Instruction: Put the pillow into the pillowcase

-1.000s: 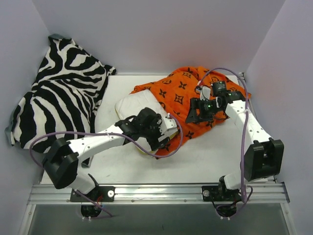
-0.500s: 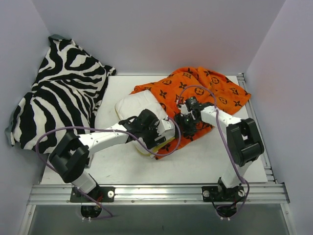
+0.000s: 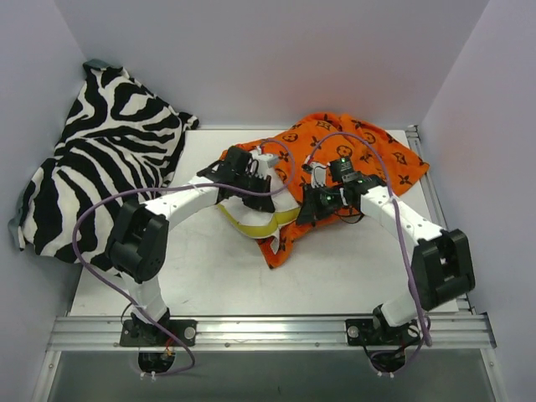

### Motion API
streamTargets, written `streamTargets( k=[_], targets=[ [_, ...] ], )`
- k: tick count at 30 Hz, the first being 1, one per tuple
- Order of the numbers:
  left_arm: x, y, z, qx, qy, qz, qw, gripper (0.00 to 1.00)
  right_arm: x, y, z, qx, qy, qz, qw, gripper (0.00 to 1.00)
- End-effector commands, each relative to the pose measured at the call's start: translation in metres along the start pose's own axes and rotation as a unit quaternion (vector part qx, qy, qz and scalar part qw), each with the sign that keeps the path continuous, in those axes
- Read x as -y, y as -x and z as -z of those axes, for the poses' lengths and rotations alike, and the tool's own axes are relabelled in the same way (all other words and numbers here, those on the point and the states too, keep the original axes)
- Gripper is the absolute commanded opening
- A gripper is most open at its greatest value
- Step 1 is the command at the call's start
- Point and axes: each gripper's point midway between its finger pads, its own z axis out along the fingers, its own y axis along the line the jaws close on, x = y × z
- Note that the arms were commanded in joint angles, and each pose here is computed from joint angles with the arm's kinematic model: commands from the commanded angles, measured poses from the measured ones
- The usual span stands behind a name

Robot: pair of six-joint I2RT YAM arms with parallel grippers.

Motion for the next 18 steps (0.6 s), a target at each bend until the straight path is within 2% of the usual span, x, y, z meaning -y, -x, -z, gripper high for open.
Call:
streamTargets(
  k=[1,2,5,8,10,12,15,17,18],
  targets=[
    [0.041,0.105,0.034,0.147,-0.098,0.089,0.980,0.00,-0.093,-0.003,0.054,0.028,0.176,0.054,0.983,0.00],
    [0.048,0.113,0.040,0.156,-0.110,0.117,0.975,0.00,-0.098,-0.009,0.058,0.026,0.189,0.057,0.980,0.00],
    [0.067,0.119,0.037,0.160,-0.133,0.144,0.967,0.00,-0.104,-0.035,0.057,-0.009,0.221,0.052,0.974,0.00],
    [0.081,0.118,0.019,0.181,-0.111,0.130,0.968,0.00,-0.129,-0.029,0.061,-0.032,0.274,0.058,0.959,0.00],
    [0.069,0.105,-0.003,0.172,-0.072,0.152,0.970,0.00,-0.158,-0.011,0.081,-0.015,0.313,0.088,0.945,0.00],
    [0.053,0.086,-0.028,0.152,-0.042,0.177,0.972,0.00,-0.166,-0.009,0.092,-0.016,0.330,0.084,0.940,0.00],
    [0.017,0.073,-0.050,0.147,0.018,0.214,0.966,0.00,-0.147,-0.025,0.092,-0.026,0.332,0.035,0.942,0.00],
    [0.004,0.066,-0.062,0.141,0.037,0.227,0.963,0.00,-0.125,-0.041,0.088,-0.030,0.300,0.007,0.953,0.00],
    [0.000,0.063,-0.062,0.139,0.038,0.229,0.963,0.00,-0.117,-0.052,0.089,-0.041,0.288,0.002,0.957,0.05]
  ],
)
